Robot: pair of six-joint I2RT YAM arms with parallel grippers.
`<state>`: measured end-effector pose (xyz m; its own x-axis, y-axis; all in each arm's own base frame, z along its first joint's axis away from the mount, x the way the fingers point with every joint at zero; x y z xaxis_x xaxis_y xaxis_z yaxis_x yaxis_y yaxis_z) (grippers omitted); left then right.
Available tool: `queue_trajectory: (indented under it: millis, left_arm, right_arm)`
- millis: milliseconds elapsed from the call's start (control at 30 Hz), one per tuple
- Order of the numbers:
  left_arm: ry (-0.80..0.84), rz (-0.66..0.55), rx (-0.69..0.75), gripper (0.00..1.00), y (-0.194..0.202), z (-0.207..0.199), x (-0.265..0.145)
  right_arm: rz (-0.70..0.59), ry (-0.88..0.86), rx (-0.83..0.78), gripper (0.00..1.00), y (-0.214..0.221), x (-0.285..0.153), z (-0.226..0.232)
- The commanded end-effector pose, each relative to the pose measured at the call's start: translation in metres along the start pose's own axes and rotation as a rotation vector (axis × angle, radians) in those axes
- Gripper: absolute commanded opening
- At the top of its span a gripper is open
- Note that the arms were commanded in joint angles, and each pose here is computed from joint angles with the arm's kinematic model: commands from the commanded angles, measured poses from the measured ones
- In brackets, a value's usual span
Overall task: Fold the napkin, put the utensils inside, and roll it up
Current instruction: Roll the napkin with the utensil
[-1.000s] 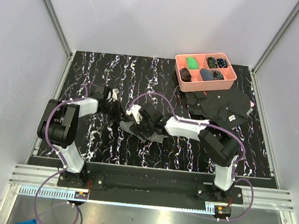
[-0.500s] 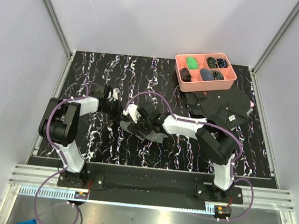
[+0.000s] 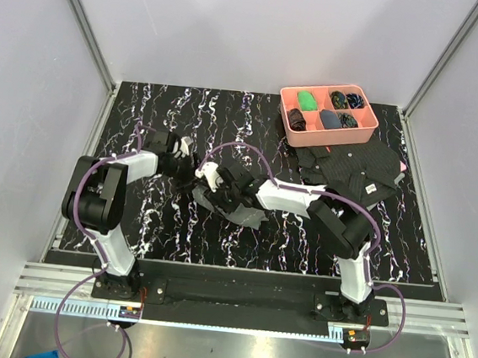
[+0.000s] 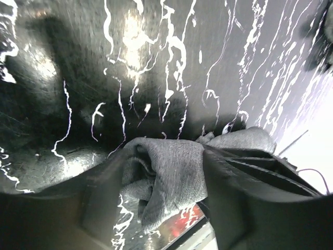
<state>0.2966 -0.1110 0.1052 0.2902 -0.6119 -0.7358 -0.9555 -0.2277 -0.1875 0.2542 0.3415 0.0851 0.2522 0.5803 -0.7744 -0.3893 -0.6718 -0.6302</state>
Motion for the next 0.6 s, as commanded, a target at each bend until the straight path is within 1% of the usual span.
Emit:
queue_trajectory:
  millis: [0, 33, 100, 133, 200, 233, 333, 400, 500, 567]
  left_arm:
    - [-0.003, -0.118, 0.054, 0.75, -0.022, -0.016, -0.025]
    - [-0.008, -0.144, 0.051, 0.77, -0.024, -0.016, -0.032]
    - [-0.008, -0.177, 0.043, 0.81, -0.028, -0.016, -0.041]
    - [-0.006, -0.215, 0.047, 0.86, -0.031, -0.018, -0.052]
    - [-0.004, -0.250, 0.060, 0.90, -0.032, -0.020, -0.062]
    - [0.002, -0.287, 0.075, 0.92, -0.033, -0.024, -0.074]
    - [-0.007, -0.341, 0.115, 0.95, -0.030, -0.030, -0.095]
    - [-0.010, -0.355, 0.140, 0.97, -0.027, -0.031, -0.104]
    - [0.006, -0.390, 0.192, 0.98, -0.018, -0.038, -0.123]
    - [0.008, -0.386, 0.210, 0.98, -0.010, -0.037, -0.127]
  right_arm:
    - [0.252, 0.044, 0.234, 0.45, 0.063, -0.006, 0.000]
    - [0.257, 0.049, 0.263, 0.45, 0.065, -0.008, -0.002]
    - [0.255, 0.069, 0.378, 0.45, 0.066, -0.013, -0.010]
    - [0.250, 0.071, 0.413, 0.45, 0.066, -0.015, -0.015]
    - [0.234, 0.088, 0.519, 0.44, 0.065, -0.018, -0.028]
    - [0.228, 0.104, 0.549, 0.45, 0.064, -0.019, -0.034]
    - [0.214, 0.204, 0.647, 0.44, 0.064, -0.023, -0.056]
    - [0.209, 0.253, 0.720, 0.45, 0.064, -0.023, -0.068]
    - [0.200, 0.281, 0.814, 0.46, 0.068, -0.023, -0.086]
    - [0.190, 0.287, 0.871, 0.47, 0.070, -0.022, -0.099]
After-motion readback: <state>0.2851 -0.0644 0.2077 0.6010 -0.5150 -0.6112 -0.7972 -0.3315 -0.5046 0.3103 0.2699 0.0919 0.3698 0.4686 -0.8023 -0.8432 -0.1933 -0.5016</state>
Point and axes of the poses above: each gripper's point midway between its finger pads, its own x axis out along the fingers, its own z axis along the line the jaws close on, y = z × x, the point moved 9 cm from there along -x, back along the fingers, and after that the axes turned 2 degrees about x, right-handed, at the moved point
